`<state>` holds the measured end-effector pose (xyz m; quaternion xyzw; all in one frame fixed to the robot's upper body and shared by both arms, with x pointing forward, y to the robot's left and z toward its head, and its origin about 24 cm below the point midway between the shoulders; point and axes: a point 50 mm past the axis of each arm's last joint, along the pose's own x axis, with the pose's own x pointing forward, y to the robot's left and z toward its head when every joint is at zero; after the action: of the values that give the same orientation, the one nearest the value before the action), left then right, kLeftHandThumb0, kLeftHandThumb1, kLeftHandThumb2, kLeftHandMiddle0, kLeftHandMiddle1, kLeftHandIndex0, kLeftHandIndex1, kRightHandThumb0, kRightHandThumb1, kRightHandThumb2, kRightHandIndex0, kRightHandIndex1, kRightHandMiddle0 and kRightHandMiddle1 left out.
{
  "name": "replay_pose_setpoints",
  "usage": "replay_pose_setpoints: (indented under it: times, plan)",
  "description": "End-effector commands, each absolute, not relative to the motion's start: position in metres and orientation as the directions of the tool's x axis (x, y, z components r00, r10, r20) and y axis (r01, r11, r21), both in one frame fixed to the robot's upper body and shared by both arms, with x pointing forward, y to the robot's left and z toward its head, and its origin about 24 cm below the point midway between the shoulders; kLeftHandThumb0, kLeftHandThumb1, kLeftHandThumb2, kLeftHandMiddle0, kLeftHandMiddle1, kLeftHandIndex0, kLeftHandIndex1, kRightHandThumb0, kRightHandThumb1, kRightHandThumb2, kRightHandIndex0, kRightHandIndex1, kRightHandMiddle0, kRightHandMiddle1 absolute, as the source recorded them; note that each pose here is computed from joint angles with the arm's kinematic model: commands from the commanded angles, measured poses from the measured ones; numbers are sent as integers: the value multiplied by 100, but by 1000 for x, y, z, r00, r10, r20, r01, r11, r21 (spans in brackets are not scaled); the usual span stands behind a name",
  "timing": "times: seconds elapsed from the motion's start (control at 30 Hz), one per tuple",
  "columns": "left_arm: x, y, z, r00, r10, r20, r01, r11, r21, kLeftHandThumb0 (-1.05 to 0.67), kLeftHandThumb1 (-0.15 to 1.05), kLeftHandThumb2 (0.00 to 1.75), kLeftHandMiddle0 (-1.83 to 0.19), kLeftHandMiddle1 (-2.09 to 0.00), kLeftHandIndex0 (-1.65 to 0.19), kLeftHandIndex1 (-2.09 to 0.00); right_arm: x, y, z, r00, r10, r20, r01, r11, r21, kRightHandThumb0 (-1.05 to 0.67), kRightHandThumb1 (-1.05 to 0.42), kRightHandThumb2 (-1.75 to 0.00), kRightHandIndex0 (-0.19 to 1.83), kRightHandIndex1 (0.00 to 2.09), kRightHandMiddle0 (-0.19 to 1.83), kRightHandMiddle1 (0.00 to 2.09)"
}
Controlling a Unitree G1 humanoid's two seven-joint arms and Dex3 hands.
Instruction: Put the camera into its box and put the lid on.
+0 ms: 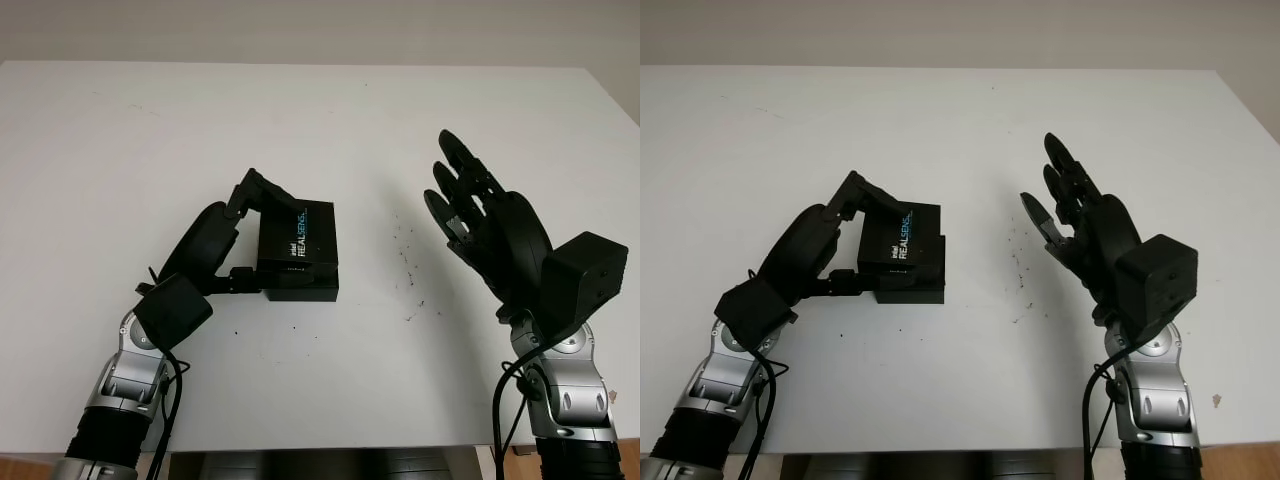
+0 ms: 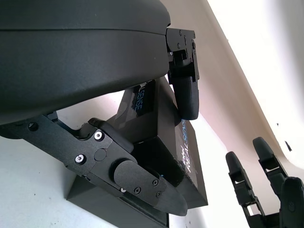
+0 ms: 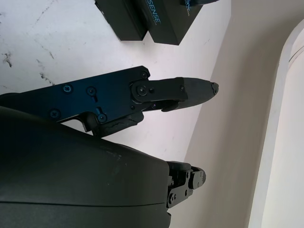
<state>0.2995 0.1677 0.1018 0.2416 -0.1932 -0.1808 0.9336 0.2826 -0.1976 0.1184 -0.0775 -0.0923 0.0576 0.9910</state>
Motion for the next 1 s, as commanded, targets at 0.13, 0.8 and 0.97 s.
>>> replay_pose_setpoints:
  times: [0.13,0.8,0.97]
  plan:
    - [302,163,103,849,-446,282,260,819,512,-39,105,25,-2,-209,0,-189,280,-200,119,978,114,177,-86,983,-160,-65,-105,-26,10,6,14,6]
    - [312,151,95,857,-447,256,283,823,493,-41,105,27,-14,-209,2,-202,278,-202,118,978,109,176,-80,983,-163,-65,-105,-25,12,6,16,6]
    - [315,151,91,865,-441,239,279,819,502,-42,105,26,-19,-209,1,-205,277,-202,118,979,110,172,-82,984,-161,-65,-105,-25,12,6,16,6]
